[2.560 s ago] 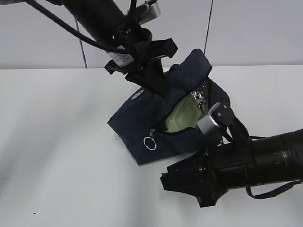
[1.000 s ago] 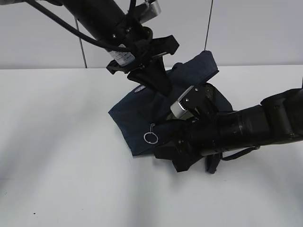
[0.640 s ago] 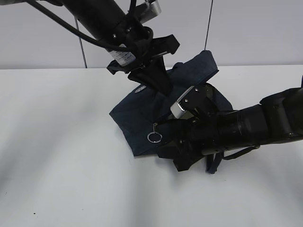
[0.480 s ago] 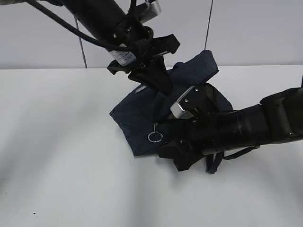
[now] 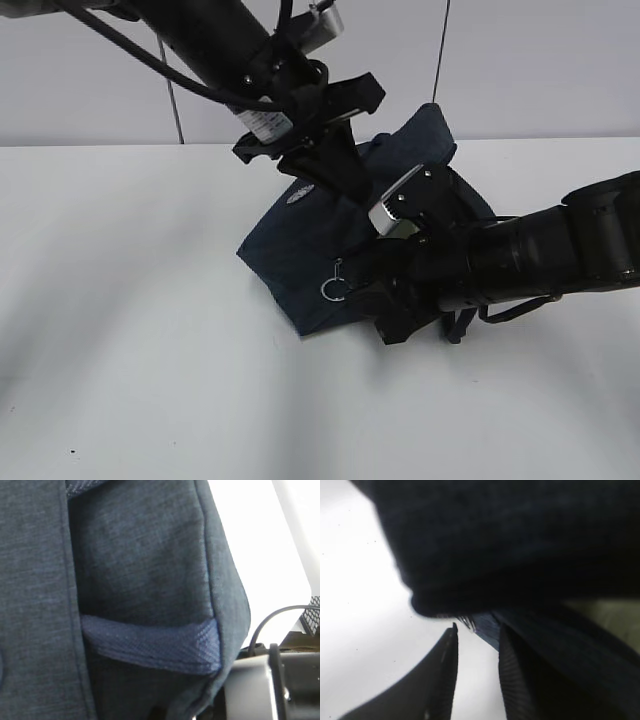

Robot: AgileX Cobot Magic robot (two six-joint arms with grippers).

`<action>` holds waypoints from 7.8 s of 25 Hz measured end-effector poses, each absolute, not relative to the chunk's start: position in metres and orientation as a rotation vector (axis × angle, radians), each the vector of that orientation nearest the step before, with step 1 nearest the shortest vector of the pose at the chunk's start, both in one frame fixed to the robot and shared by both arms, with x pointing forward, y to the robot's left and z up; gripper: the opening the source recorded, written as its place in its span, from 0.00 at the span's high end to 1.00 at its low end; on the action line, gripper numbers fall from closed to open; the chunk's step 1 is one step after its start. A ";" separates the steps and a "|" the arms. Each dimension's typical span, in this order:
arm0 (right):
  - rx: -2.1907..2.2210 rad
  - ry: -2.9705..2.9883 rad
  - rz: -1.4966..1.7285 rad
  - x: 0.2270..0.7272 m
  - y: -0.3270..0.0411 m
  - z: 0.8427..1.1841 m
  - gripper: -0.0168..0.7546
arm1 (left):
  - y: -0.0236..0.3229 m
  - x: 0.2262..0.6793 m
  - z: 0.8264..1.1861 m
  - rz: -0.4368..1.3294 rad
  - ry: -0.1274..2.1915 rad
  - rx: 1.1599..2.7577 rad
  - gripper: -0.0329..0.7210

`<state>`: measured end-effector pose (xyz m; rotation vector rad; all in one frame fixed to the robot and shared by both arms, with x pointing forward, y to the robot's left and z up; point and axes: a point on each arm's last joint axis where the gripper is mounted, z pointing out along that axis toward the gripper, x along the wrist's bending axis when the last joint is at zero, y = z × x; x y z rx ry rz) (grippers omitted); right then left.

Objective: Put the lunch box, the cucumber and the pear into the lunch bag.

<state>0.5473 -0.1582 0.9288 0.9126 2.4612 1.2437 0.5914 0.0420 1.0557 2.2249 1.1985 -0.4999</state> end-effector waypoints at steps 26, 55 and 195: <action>0.797 2.486 1.390 0.554 -0.146 0.928 0.76 | 0.040 0.593 1.055 -0.544 1.202 2.184 0.98; 0.875 2.535 1.356 0.532 -0.153 0.978 0.97 | 0.047 0.595 1.048 -0.426 1.204 2.305 0.97; 0.974 2.235 1.323 0.539 -0.200 1.081 0.97 | 0.017 0.560 1.040 0.134 1.027 2.731 0.96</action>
